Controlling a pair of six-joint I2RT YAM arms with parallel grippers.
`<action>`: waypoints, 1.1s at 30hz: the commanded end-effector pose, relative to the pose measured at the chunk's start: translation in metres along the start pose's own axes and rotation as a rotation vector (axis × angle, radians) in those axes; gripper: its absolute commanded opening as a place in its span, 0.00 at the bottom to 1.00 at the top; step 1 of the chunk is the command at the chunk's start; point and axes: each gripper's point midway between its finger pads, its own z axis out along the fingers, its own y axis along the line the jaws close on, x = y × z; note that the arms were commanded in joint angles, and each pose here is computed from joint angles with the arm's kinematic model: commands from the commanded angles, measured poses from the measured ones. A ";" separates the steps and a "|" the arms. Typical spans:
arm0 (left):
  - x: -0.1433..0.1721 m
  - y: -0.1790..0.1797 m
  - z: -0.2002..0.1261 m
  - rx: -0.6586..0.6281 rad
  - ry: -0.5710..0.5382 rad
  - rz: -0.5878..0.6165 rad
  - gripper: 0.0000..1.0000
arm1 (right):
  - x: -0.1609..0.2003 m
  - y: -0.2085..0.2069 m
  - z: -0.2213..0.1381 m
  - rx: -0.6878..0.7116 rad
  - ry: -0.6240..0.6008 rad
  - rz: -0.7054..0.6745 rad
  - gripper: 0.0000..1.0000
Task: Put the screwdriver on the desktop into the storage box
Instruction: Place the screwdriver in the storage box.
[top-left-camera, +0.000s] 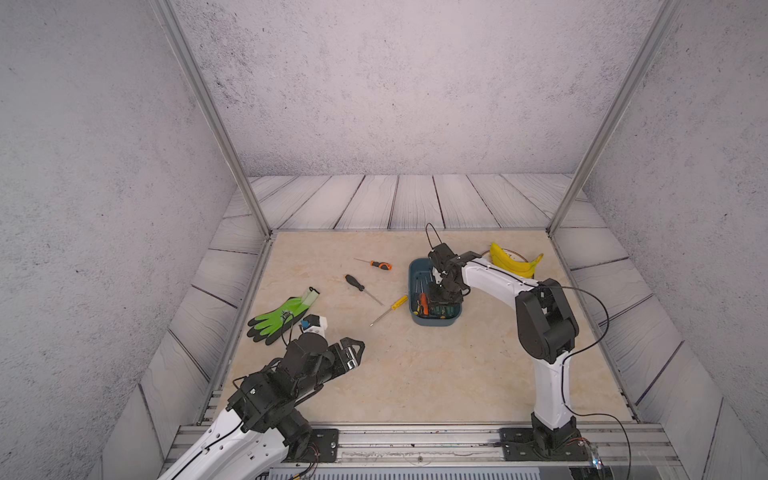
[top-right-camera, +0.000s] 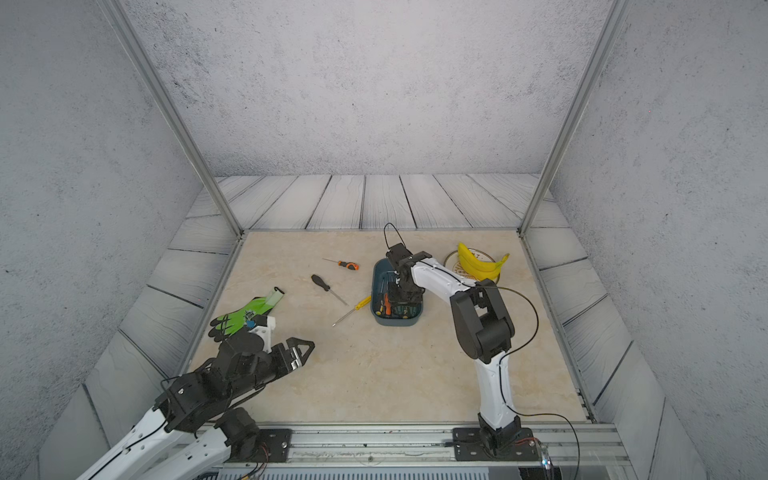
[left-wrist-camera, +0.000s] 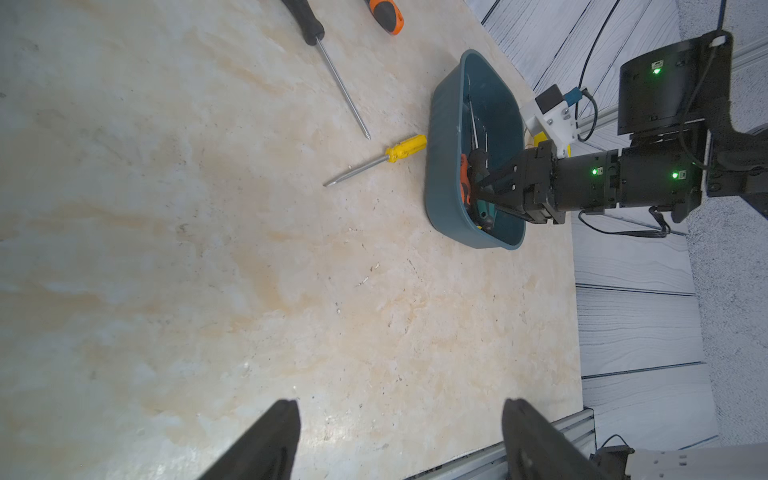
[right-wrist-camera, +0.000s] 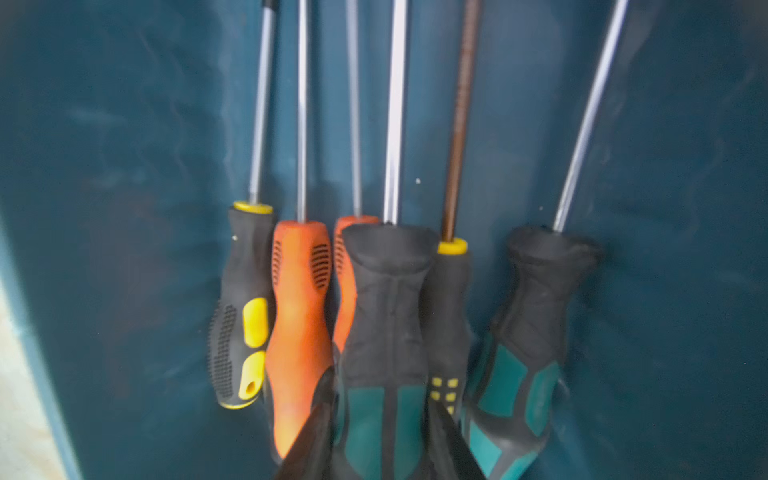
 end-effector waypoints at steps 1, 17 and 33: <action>0.002 0.005 0.004 -0.008 0.002 -0.008 0.82 | -0.010 -0.003 -0.001 0.026 -0.022 -0.003 0.26; 0.003 0.002 0.008 -0.009 0.015 -0.017 0.82 | -0.014 0.001 -0.027 0.007 -0.066 -0.007 0.49; 0.005 0.004 0.009 -0.011 0.021 -0.027 0.82 | -0.015 0.006 -0.036 -0.024 -0.081 -0.006 0.43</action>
